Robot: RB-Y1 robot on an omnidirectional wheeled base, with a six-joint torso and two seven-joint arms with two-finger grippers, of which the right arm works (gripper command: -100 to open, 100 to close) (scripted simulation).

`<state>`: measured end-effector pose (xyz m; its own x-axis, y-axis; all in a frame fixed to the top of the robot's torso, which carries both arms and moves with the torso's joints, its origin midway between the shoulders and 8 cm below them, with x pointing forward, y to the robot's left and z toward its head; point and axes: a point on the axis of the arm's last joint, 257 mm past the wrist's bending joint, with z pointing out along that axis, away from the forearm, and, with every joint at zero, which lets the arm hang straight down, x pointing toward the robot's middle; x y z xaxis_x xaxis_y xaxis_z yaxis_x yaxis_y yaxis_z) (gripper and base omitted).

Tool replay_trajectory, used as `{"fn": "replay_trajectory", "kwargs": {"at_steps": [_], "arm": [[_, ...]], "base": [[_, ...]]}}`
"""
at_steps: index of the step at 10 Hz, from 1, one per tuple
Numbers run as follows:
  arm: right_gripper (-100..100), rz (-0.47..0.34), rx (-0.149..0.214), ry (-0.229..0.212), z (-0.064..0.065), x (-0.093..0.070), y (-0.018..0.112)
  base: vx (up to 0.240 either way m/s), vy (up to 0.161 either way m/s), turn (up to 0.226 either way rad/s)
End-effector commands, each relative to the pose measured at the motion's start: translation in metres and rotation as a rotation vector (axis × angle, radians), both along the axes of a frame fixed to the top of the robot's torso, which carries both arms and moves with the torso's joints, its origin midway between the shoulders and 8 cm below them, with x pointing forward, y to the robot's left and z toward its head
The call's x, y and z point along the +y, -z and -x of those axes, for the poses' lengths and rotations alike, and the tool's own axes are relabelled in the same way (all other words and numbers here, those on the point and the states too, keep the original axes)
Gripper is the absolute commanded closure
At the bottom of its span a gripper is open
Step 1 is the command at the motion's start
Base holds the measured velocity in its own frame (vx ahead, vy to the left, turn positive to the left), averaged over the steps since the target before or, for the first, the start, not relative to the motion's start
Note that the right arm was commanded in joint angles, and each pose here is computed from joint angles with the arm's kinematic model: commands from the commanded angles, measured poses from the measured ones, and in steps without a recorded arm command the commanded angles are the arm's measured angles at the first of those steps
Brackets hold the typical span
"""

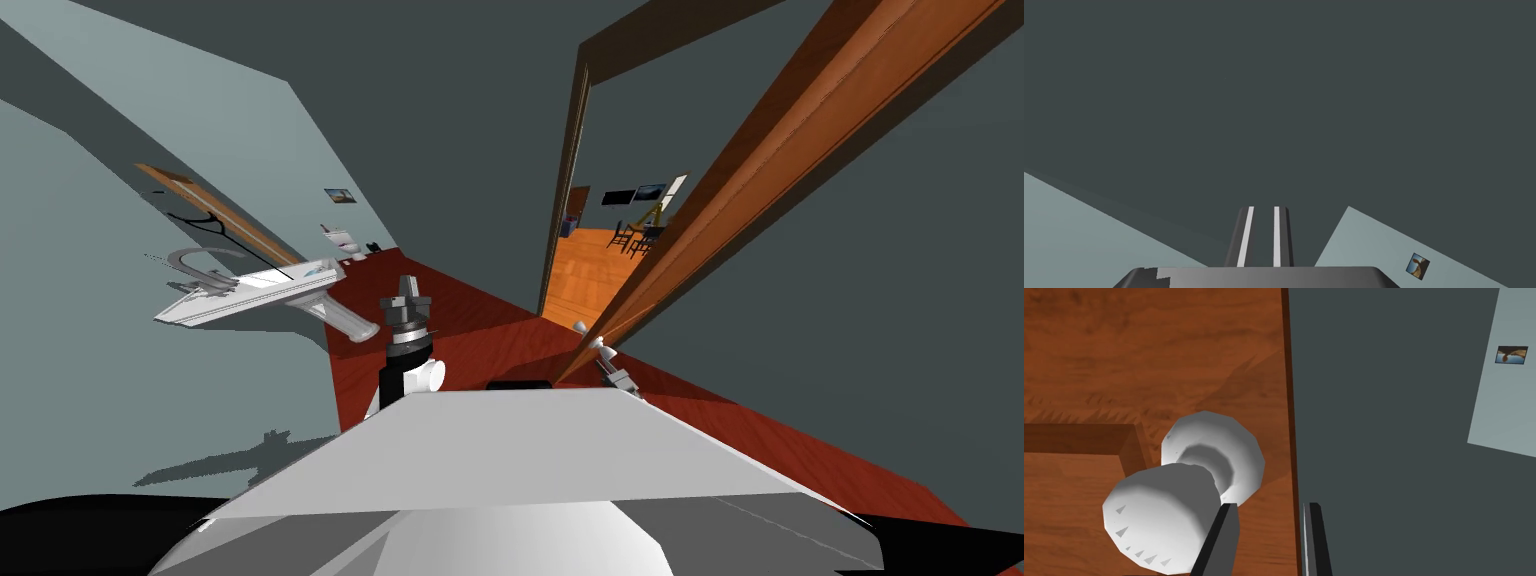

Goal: Pull the door open

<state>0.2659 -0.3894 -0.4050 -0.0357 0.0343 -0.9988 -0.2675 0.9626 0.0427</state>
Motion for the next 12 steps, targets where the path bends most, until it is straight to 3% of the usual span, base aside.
{"fn": "replay_trajectory", "kwargs": {"at_steps": [1,2,4,5,8,9,10,12], "arm": [[-100,0.006,0.005,0.022,-0.005,-0.01,-0.001],[-100,0.016,-0.017,0.034,-0.018,-0.018,-0.01],[-100,0.016,-0.017,0.034,-0.018,-0.018,-0.01],[-100,0.017,-0.019,0.06,-0.026,-0.028,-0.013],[-100,0.023,-0.031,0.054,-0.029,-0.028,-0.017],[-100,-0.006,0.001,0.036,-0.018,-0.01,-0.002],[100,-0.006,0.001,0.036,-0.018,-0.01,-0.002],[100,-0.006,0.001,0.036,-0.018,-0.01,-0.002]], "base": [[-0.024,-0.018,-0.004],[-0.037,-0.037,0.107],[-0.021,-0.029,0.037],[-0.035,-0.024,0.162],[-0.017,-0.012,0.033],[-0.009,0.023,0.007],[-0.006,0.011,-0.004],[0.0,0.0,0.0]]}}
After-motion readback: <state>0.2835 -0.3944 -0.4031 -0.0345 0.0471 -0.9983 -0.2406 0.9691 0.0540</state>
